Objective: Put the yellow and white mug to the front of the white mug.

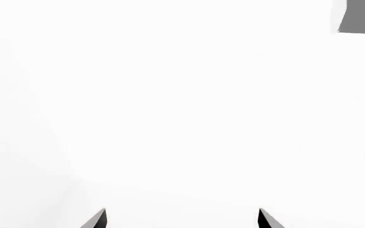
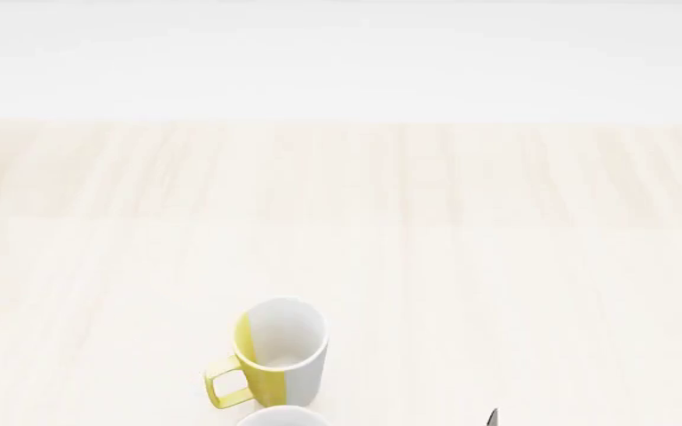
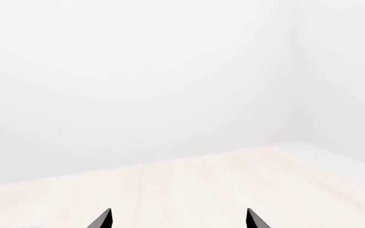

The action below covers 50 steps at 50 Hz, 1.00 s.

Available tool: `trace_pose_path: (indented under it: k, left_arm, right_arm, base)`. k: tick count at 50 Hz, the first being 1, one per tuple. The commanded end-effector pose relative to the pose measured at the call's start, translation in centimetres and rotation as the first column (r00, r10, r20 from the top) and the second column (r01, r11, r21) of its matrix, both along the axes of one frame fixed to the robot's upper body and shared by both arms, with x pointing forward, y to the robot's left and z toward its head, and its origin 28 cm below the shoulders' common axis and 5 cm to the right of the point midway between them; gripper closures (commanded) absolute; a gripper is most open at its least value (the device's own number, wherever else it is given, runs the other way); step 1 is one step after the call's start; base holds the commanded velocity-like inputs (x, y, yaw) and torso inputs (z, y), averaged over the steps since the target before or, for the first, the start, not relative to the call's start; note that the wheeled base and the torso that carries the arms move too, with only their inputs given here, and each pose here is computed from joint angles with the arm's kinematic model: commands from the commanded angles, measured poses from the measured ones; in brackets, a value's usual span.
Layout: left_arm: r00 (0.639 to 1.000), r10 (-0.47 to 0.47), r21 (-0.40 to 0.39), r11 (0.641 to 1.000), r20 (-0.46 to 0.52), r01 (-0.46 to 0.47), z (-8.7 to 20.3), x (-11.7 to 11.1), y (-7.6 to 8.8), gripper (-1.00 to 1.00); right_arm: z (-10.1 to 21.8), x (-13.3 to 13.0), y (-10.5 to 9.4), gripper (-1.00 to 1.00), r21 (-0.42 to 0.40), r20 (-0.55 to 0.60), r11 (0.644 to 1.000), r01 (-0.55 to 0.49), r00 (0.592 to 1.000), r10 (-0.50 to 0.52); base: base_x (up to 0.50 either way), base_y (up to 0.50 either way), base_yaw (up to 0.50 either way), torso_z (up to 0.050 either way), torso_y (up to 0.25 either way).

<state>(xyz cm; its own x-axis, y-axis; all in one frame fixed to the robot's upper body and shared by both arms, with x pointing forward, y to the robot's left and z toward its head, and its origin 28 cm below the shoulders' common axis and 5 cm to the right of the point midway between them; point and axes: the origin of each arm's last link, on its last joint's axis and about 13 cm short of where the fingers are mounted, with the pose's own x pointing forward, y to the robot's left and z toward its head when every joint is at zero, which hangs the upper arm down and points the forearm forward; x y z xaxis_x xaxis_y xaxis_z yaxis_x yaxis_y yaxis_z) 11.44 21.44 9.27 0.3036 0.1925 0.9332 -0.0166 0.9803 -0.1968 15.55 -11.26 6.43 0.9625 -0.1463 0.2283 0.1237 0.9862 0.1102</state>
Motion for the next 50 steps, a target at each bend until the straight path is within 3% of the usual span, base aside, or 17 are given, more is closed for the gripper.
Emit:
trace_pose_path:
  k: [1,31,50]
  left_arm:
    - [1.000,-0.008,-0.081,0.997,0.007,0.009,-0.1,-0.2,0.5,-1.00]
    - [0.997,-0.059,-0.117,0.992,-0.047,0.053,0.6,0.5,1.0,-1.00]
    - [0.992,-0.030,-0.124,0.992,-0.123,0.014,0.2,1.0,2.0,-1.00]
  right_arm:
    - [0.3,-0.7,0.3,-1.00,-0.010,0.029,0.999,-0.048,0.998,0.048]
    - [2.4,-4.6,0.1,-1.00,-0.055,0.249,0.993,-0.105,0.962,0.115]
    - [2.9,-5.8,-0.1,-1.00,-0.060,0.292,0.994,-0.093,0.950,0.106]
  base:
    - [0.00,0.00,0.00,0.000,0.000]
    - [0.00,0.00,0.00,0.000,0.000]
    - [0.00,0.00,0.00,0.000,0.000]
